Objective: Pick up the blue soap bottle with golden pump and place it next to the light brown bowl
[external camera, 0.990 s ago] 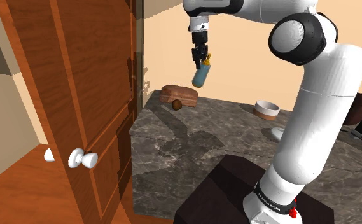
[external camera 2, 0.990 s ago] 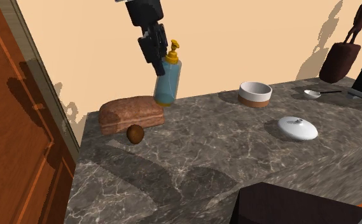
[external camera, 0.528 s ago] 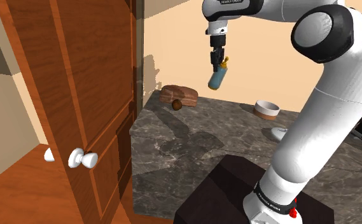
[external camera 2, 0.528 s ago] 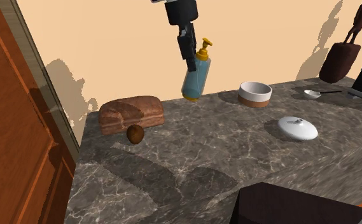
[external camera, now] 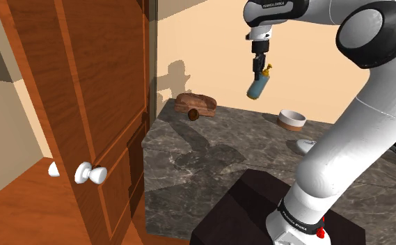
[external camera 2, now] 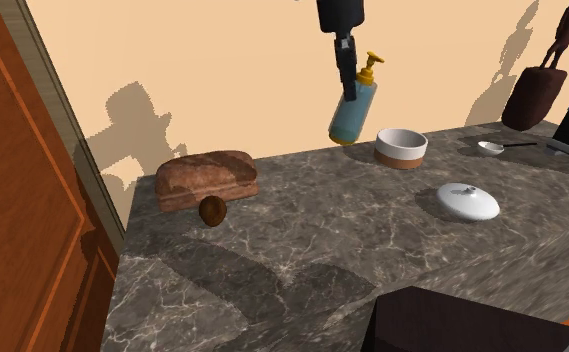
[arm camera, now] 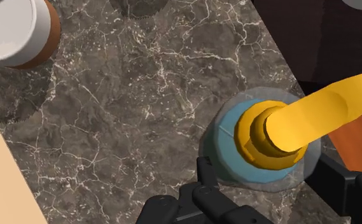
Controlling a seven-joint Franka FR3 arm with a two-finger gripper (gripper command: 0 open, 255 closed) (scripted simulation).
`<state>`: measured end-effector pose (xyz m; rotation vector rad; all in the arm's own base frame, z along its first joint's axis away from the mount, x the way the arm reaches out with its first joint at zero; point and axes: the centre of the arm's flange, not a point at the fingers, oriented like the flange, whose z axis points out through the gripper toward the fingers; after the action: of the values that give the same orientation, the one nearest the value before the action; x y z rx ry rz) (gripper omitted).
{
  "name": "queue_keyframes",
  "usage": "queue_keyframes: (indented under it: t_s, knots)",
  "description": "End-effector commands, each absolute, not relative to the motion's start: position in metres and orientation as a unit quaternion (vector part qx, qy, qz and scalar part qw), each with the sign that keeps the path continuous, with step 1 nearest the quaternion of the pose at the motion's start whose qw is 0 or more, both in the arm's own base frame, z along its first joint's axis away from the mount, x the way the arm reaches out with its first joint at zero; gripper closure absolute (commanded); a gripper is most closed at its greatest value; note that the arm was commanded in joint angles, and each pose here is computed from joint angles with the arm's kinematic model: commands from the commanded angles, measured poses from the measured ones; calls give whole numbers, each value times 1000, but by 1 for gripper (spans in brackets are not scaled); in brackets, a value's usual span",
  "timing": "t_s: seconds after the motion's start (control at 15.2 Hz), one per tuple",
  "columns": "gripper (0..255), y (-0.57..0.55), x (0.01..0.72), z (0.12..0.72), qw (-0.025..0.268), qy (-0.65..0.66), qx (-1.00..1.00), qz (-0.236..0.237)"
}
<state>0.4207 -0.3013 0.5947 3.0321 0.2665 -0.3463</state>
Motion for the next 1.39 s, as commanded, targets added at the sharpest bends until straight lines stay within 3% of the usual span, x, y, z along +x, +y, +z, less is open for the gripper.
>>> queue_keyframes:
  t_s: [0.0,1.32]
  knots:
    - [255,-321,398,593,39,88,989,-113]
    - [255,-502,207,594,39,88,989,-113]
